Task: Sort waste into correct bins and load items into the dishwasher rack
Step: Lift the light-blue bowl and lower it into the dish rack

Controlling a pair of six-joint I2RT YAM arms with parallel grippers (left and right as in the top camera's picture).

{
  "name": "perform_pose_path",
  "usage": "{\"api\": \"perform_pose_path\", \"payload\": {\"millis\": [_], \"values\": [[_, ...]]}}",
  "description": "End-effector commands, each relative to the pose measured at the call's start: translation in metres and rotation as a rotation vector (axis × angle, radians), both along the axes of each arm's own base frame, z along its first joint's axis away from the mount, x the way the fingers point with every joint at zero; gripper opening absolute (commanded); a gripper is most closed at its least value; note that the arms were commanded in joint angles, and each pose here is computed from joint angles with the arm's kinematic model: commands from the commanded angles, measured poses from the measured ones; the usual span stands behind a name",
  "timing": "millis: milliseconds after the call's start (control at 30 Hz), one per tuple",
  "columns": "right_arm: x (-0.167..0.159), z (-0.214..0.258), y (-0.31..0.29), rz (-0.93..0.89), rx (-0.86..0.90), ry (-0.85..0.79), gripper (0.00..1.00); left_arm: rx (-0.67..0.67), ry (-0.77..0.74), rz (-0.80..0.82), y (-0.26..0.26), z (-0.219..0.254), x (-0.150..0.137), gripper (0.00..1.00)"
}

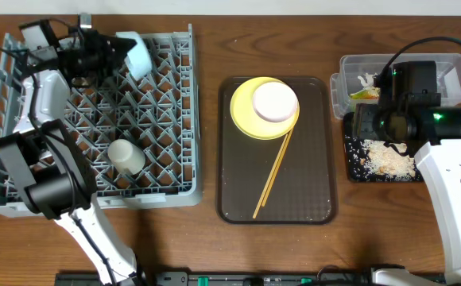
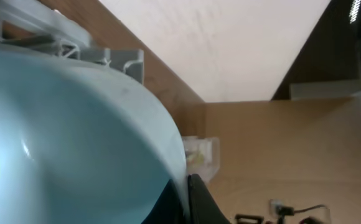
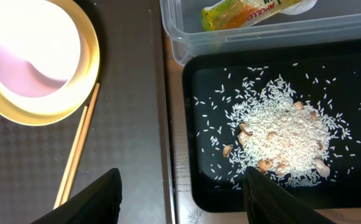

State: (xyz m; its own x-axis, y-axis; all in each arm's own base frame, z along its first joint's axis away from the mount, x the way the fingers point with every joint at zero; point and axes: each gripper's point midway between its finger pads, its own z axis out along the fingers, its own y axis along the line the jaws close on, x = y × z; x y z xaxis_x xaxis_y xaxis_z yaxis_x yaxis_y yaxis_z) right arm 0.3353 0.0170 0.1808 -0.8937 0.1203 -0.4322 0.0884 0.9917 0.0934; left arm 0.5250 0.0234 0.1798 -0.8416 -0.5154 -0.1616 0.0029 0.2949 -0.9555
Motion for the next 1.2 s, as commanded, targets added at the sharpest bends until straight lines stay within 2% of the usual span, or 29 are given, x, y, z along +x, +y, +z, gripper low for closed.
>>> {"api": "perform_pose_path", "payload": {"millis": [0,233,300,400,433,467,500,567,667,733,867,1000,1167], "values": [[0.0,0.005,-0.003,-0.017,0.003,-0.013,0.61,0.172,-0.055,0.012,0.009,-0.022,0.0,0.06],[0.0,0.005,-0.003,-0.018,0.003,-0.013,0.61,0.208,0.057,0.067,0.029,-0.042,-0.011,0.05],[0.001,0.005,-0.003,-0.018,0.003,-0.013,0.61,0.233,0.103,0.079,0.035,-0.051,-0.018,0.12],[0.0,0.005,-0.003,-0.018,0.003,-0.012,0.61,0.29,0.177,0.093,0.047,-0.063,-0.033,0.15],[0.0,0.005,-0.003,-0.018,0.003,-0.012,0.61,0.319,0.197,0.096,0.051,-0.067,-0.038,0.17],[0.0,0.005,-0.003,-0.018,0.003,-0.013,0.61,0.353,0.217,0.099,0.055,-0.07,-0.043,0.36],[0.001,0.005,-0.003,-0.018,0.003,-0.013,0.61,0.387,0.238,0.104,0.059,-0.072,-0.048,0.42],[0.001,0.005,-0.003,-0.018,0.003,-0.014,0.61,0.449,0.257,0.106,0.064,-0.071,-0.057,0.49],[0.001,0.005,-0.003,-0.018,0.003,-0.013,0.61,0.523,0.248,0.128,0.071,-0.053,-0.064,0.67],[0.0,0.005,-0.003,-0.018,0.003,-0.013,0.61,0.566,0.226,0.149,0.073,-0.036,-0.066,0.75],[0.001,0.005,-0.003,-0.018,0.003,-0.014,0.62,0.642,0.148,0.188,0.071,0.009,-0.074,0.84],[0.0,0.005,-0.003,-0.019,0.003,-0.012,0.63,0.713,0.065,0.175,0.045,0.047,-0.082,0.86],[0.001,0.005,-0.007,-0.096,0.034,-0.011,0.65,0.887,0.004,0.089,-0.012,0.057,-0.081,0.88]]}}
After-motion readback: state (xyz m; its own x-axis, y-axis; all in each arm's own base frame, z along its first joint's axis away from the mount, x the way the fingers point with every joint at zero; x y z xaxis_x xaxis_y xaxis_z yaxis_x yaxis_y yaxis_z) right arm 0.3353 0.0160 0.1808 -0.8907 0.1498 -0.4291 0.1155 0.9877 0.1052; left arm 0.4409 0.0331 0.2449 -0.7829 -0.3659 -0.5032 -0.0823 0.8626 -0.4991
